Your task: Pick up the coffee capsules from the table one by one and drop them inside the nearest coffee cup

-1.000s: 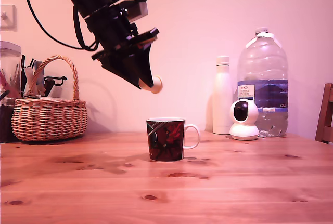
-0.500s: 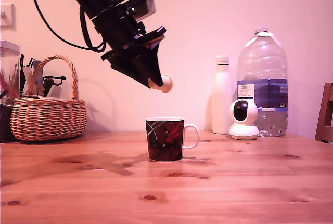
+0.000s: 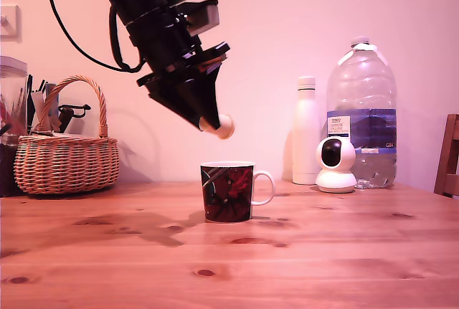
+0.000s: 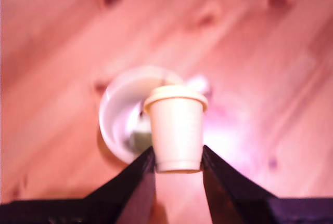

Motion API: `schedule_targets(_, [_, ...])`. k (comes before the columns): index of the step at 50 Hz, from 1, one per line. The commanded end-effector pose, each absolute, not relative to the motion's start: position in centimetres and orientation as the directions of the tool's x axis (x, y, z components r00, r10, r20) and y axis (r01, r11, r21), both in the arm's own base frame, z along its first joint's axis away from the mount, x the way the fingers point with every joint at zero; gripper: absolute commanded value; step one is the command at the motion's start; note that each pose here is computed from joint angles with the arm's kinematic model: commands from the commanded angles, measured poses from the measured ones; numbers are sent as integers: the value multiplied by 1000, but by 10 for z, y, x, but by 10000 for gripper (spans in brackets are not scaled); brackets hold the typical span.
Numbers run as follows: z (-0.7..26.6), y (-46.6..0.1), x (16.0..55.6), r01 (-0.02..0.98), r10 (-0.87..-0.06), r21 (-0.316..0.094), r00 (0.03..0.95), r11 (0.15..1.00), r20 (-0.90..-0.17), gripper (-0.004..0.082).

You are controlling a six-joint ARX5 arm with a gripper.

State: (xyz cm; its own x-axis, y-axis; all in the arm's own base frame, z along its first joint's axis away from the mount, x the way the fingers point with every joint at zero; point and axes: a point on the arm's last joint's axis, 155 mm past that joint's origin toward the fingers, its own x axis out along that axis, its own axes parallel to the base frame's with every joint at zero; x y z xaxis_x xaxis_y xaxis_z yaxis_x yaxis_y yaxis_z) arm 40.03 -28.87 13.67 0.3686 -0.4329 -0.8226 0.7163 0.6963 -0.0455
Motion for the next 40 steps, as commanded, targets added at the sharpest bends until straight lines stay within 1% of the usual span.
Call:
schedule_targets(1, [128,-293,404,724,-420,-42,351,689,-837,201])
schedule_targets(6, [123,-294,405,722,-402,-43,334,690,-852,201])
schedule_targets(21, [102,-296,414,721,-324,-23,283,692,-903,202])
schedule_targets(28, [93,-297,419,726,-285,-4,265,688,-921,202])
schedule_targets(40, [90,-299,421,727,-279,-2,261,687,-924,202])
